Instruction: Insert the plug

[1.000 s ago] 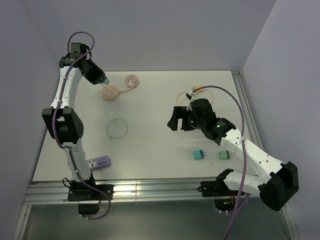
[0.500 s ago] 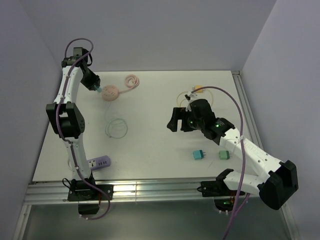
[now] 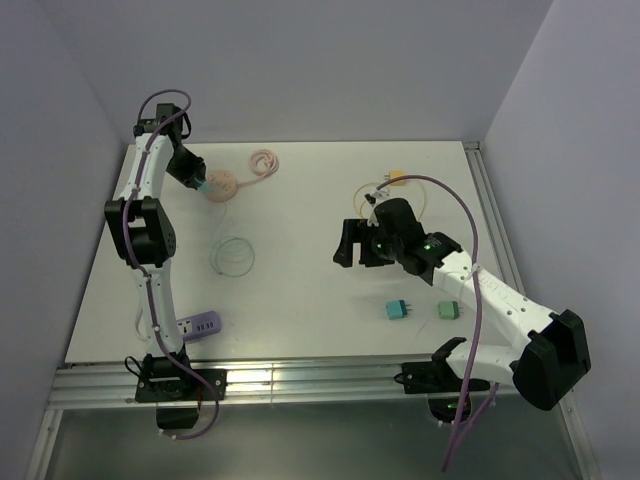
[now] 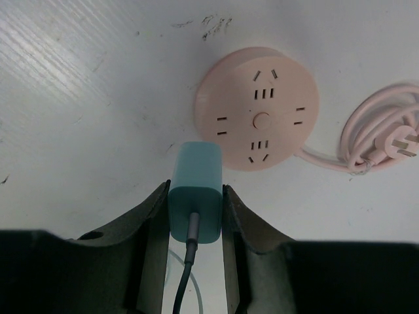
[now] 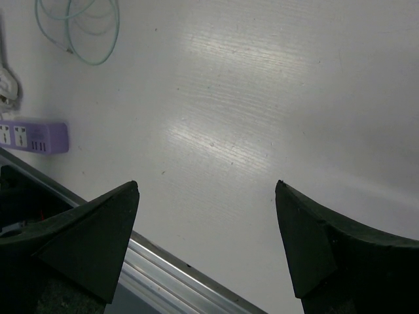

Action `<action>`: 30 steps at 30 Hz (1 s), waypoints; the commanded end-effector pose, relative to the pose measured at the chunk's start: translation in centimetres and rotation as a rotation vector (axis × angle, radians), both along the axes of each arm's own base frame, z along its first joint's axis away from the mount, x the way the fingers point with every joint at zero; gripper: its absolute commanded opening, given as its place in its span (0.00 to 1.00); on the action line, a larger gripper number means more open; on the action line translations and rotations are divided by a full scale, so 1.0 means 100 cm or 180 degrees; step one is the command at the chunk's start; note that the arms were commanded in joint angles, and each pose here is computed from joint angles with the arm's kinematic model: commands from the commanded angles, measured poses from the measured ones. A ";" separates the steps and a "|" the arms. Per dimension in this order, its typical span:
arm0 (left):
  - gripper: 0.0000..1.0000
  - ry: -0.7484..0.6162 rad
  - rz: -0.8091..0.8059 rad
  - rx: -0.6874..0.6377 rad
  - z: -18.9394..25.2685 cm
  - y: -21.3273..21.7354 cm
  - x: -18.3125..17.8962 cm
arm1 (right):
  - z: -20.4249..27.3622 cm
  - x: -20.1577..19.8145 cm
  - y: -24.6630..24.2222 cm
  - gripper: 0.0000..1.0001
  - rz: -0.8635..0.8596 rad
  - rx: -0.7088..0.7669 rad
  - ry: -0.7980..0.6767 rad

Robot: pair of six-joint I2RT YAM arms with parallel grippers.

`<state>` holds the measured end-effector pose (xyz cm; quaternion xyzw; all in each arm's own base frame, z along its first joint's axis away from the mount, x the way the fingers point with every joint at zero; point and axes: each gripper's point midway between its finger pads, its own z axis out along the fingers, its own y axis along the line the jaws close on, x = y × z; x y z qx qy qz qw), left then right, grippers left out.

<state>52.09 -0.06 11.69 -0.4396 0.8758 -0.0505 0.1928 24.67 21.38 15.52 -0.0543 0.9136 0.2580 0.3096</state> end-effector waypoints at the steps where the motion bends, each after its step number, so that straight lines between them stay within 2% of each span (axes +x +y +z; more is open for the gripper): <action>1: 0.00 -0.0103 0.0083 -0.0139 0.012 -0.004 0.006 | 0.018 0.010 0.004 0.91 -0.0067 0.0111 -0.0097; 15: 0.00 -0.0117 0.0266 -0.0303 -0.003 -0.010 0.015 | 0.016 0.013 0.004 0.90 -0.0082 0.0071 -0.0072; 30: 0.00 -0.0238 0.0133 -0.0301 -0.012 -0.012 0.029 | 0.019 0.012 0.001 0.90 -0.0112 0.0066 -0.0111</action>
